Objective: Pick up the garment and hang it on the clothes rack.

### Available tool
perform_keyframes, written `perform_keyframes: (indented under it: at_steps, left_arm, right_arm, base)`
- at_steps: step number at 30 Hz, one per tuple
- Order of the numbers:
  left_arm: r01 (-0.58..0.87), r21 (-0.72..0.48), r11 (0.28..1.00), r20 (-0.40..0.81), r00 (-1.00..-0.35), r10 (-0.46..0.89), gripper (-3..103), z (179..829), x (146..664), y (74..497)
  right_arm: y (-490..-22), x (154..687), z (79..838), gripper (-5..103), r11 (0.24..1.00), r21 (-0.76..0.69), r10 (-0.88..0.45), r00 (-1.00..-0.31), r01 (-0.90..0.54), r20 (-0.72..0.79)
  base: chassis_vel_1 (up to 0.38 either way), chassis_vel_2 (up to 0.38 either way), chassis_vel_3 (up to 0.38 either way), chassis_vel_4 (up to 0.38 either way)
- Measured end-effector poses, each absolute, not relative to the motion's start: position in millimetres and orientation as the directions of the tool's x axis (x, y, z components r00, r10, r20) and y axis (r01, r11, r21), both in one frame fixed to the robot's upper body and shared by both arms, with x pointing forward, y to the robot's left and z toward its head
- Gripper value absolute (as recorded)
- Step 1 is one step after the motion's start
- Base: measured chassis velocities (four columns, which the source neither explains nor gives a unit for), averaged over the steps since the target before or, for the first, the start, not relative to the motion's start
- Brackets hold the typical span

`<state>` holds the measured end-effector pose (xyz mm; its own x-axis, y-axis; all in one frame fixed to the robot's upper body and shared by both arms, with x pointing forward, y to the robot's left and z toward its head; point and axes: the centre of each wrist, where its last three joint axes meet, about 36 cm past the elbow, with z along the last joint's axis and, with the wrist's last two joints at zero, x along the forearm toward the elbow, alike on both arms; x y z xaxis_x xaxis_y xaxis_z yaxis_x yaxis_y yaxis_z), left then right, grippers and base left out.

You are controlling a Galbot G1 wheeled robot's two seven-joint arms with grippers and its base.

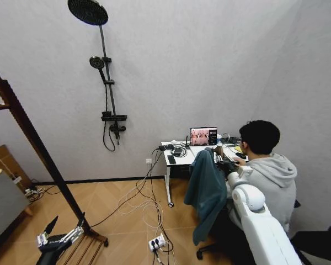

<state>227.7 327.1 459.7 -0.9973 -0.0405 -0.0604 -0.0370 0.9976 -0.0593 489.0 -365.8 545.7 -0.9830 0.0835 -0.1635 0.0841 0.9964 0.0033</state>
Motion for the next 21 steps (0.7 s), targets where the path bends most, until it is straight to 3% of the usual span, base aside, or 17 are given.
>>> perform_keyframes:
  at_steps: [8, 10, 13, 14, 21]
  left_arm:
    - [-0.037, -0.059, 0.998, -0.060, -0.997, -0.041, 100, 460, 228, 327]
    - [-0.037, -0.059, 0.998, -0.060, -0.997, -0.040, 100, 460, 228, 327]
    - [-0.037, -0.059, 0.998, -0.060, -0.997, -0.041, 100, 460, 228, 327]
    - [-0.037, -0.059, 0.998, -0.060, -0.997, -0.040, 100, 460, 228, 327]
    - [-0.037, -0.059, 0.998, -0.060, -0.997, -0.040, 100, 460, 228, 327]
  right_arm:
    - [-342, 465, 550, 10, 1.000, -0.011, 0.004, -0.983, 0.006, -0.183]
    - [-317, 438, 559, 10, 0.993, -0.035, -0.121, -0.972, -0.116, -0.200]
    - [-310, 432, 562, 10, 0.987, -0.041, -0.158, -0.966, -0.153, -0.204]
    - [-295, 421, 570, 10, 0.973, -0.043, -0.232, -0.949, -0.228, -0.215]
    - [-269, 426, 587, 10, 0.923, -0.058, -0.384, -0.895, -0.381, -0.225]
  base:
    - [0.000, 0.000, 0.000, 0.000]
    - [0.000, 0.000, 0.000, 0.000]
    - [0.000, 0.000, 0.000, 0.000]
    - [0.000, 0.000, 0.000, 0.000]
    - [0.036, 0.028, 0.028, 0.038]
